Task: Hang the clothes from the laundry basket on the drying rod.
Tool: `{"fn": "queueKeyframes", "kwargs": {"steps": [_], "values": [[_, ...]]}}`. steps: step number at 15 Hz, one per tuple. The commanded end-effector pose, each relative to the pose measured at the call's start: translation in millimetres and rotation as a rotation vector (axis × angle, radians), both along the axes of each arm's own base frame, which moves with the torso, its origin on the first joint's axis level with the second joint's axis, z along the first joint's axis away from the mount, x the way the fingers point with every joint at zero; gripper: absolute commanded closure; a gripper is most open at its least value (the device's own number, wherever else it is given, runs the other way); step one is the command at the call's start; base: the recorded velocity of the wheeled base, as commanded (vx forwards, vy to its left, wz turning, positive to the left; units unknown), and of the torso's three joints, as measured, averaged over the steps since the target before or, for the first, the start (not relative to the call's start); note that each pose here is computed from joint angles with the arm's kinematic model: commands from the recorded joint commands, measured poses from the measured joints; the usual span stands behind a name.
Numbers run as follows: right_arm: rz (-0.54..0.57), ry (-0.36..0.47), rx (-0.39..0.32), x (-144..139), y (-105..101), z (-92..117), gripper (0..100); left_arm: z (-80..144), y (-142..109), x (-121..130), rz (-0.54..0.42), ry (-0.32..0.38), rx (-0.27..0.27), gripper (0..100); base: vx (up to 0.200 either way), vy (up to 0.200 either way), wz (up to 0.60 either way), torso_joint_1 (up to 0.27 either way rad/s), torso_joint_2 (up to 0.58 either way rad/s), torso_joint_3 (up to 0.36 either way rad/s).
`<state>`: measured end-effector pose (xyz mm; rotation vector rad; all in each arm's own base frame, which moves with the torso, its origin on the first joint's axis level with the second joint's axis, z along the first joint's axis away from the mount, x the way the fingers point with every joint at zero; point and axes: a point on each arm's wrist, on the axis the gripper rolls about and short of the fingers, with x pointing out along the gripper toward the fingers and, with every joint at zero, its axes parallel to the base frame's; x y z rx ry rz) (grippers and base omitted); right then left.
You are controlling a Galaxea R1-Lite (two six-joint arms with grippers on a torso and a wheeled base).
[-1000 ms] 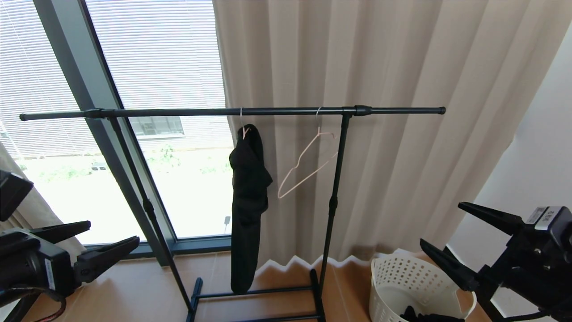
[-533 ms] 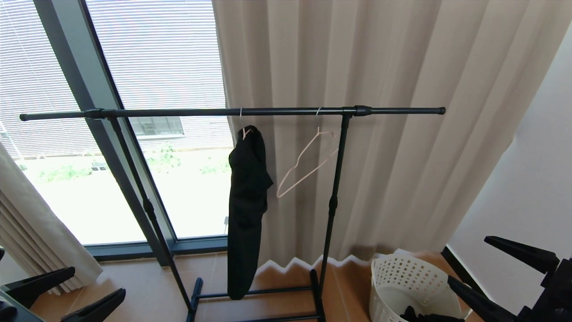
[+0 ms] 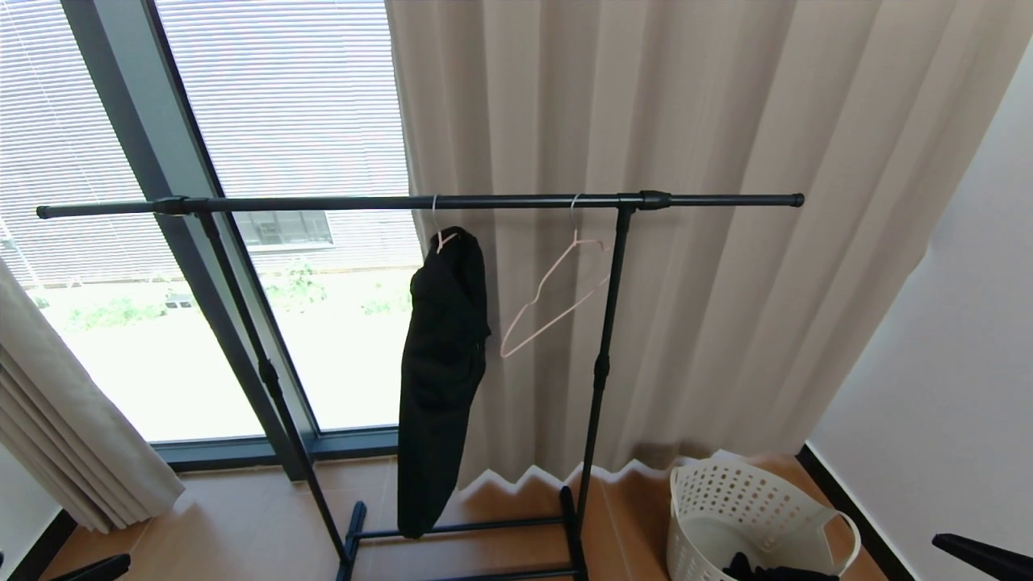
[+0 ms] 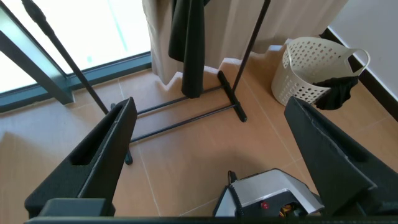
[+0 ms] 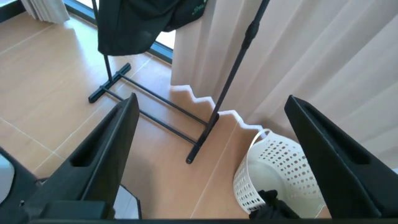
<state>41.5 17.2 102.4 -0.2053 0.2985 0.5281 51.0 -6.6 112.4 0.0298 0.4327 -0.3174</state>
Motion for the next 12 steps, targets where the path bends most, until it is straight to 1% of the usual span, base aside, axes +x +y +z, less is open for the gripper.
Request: {"fn": "queueKeyframes", "kwargs": {"steps": [1, 4, 6, 7, 8, 9, 10, 11, 12], "values": [[0.002, -0.076, 0.02, -21, -6, -4, 0, -12, 0, -5, 0.0, 0.03, -0.001, 0, 0.0, 0.0, 0.0, 0.0, 0.0, 0.0], [0.0, -0.065, 0.018, -30, -9, -11, 0, -23, 0, -12, -0.001, 0.05, -0.001, 0, 0.0, 0.0, 0.0, 0.0, 0.0, 0.0], [0.001, -0.06, 0.018, -31, -9, -13, 0, -24, 0, -14, 0.0, 0.044, -0.001, 0, 0.0, 0.0, 0.0, 0.0, 0.0, 0.0], [-0.004, -0.063, 0.022, -32, -9, -12, 0, -23, 0, -16, 0.0, 0.025, -0.004, 0, 0.0, 0.0, 0.0, 0.0, 0.0, 0.0], [-0.01, -0.072, 0.04, -33, -10, -12, 0, -23, 0, -17, 0.006, 0.021, -0.028, 0, 0.0, 0.0, 0.0, 0.0, 0.0, 0.0], [-0.016, -0.069, 0.049, -33, -10, -12, 0, -23, 0, -18, 0.006, 0.017, -0.035, 0, 0.0, 0.0, 0.0, 0.0, 0.0, 0.0], [-0.027, -0.064, 0.064, -34, -10, -12, 0, -25, 0, -19, 0.009, 0.034, -0.04, 0, 0.0, 0.0, 0.0, 0.0, 0.0, 0.0], [-0.041, -0.067, 0.064, -34, -10, -12, 0, -27, 0, -23, 0.013, 0.046, -0.041, 0, 0.0, 0.0, 0.0, 0.0, 0.0, 0.0], [-0.069, -0.068, 0.063, -34, -11, -12, 0, -28, 0, -26, 0.018, 0.031, -0.044, 0, 0.0, 0.0, 0.0, 0.0, 0.0, 0.0]]}}
